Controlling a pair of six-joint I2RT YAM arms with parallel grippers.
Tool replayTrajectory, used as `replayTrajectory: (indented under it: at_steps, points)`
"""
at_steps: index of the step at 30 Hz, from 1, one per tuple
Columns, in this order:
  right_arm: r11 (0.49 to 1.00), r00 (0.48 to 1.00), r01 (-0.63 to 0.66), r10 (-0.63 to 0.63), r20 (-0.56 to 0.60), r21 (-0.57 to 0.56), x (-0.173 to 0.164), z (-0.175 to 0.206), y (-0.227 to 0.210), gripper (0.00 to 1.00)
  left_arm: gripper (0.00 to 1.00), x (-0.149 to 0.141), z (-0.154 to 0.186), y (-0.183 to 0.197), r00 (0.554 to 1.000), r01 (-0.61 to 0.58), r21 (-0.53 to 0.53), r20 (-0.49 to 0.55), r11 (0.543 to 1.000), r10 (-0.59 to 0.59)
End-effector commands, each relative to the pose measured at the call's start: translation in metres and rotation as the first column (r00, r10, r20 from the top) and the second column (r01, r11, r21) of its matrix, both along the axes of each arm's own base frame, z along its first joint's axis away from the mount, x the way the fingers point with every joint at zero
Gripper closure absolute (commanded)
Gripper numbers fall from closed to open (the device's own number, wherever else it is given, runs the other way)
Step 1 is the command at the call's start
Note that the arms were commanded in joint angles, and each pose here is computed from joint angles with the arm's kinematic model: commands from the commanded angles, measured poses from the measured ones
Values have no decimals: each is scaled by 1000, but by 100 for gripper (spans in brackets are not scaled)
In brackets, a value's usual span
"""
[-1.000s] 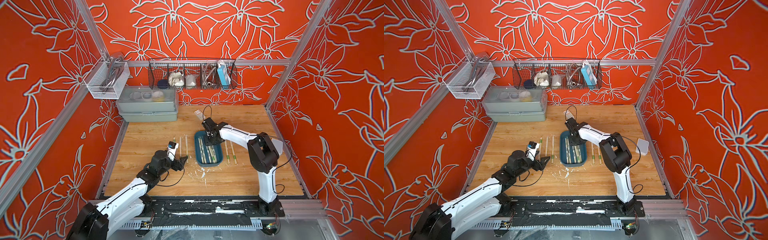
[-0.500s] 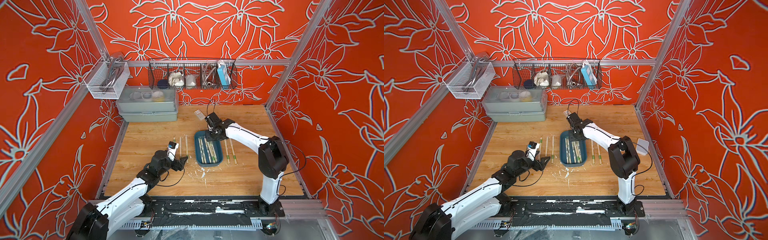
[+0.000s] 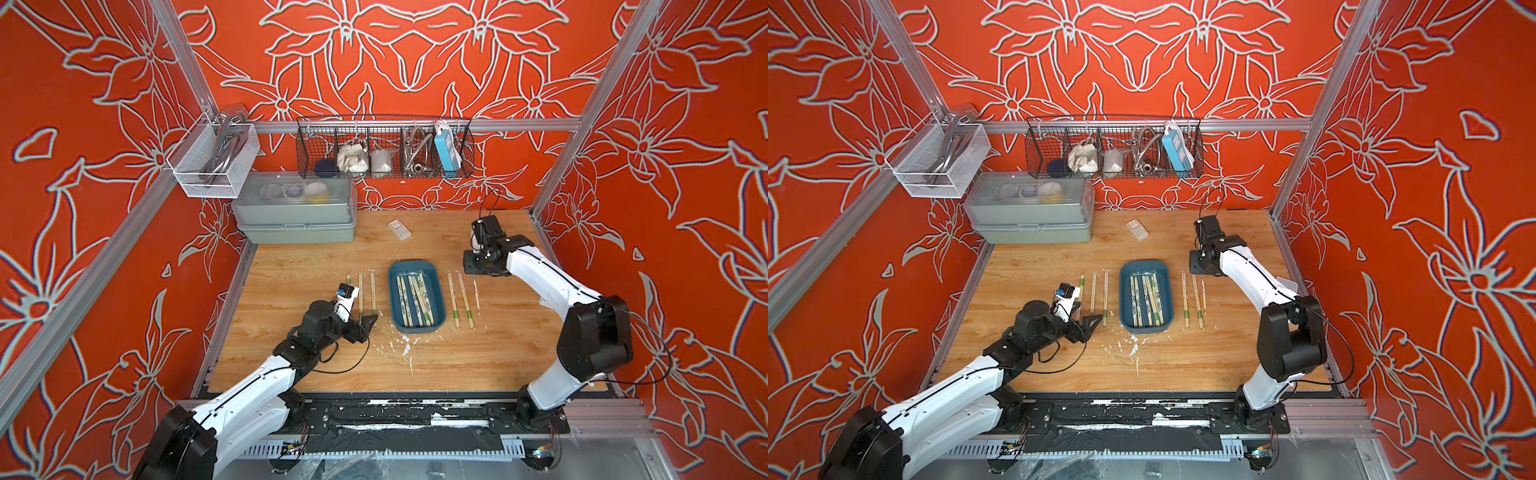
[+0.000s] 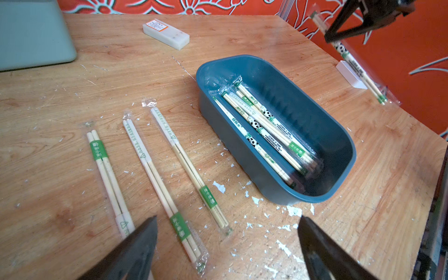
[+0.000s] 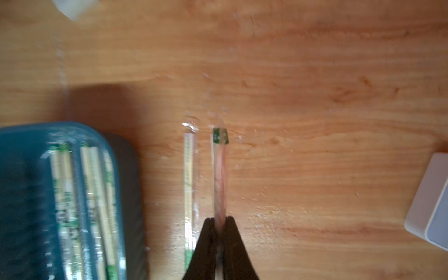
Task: Take the paired disposable chopsticks out of the storage box
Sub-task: Place the paired disposable chopsticks at the center of the board.
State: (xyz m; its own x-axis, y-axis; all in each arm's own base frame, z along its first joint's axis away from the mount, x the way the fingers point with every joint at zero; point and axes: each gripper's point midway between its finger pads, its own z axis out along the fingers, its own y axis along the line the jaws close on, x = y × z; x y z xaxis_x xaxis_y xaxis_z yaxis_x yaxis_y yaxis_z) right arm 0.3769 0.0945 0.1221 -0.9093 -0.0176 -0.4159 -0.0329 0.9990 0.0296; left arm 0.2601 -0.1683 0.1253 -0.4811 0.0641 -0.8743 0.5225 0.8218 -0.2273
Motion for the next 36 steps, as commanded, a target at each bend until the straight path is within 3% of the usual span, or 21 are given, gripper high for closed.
replayTrajectory:
  at_steps: [1, 12, 36]
  points:
    - [999, 998, -13, 11, -57, -32, -8, -30, -19, 91, 10, 2, 14, -6, 999, 19, -29, 33, 999, -19]
    - [1000, 993, -3, 3, -122, -3, 1, -83, -25, 92, 9, 1, 12, -6, 999, 25, -26, 34, 999, -24]
    - [1000, 992, 17, -19, -125, -16, 16, -95, -25, 86, 9, 3, 10, -7, 999, 22, -20, 24, 1000, -22]
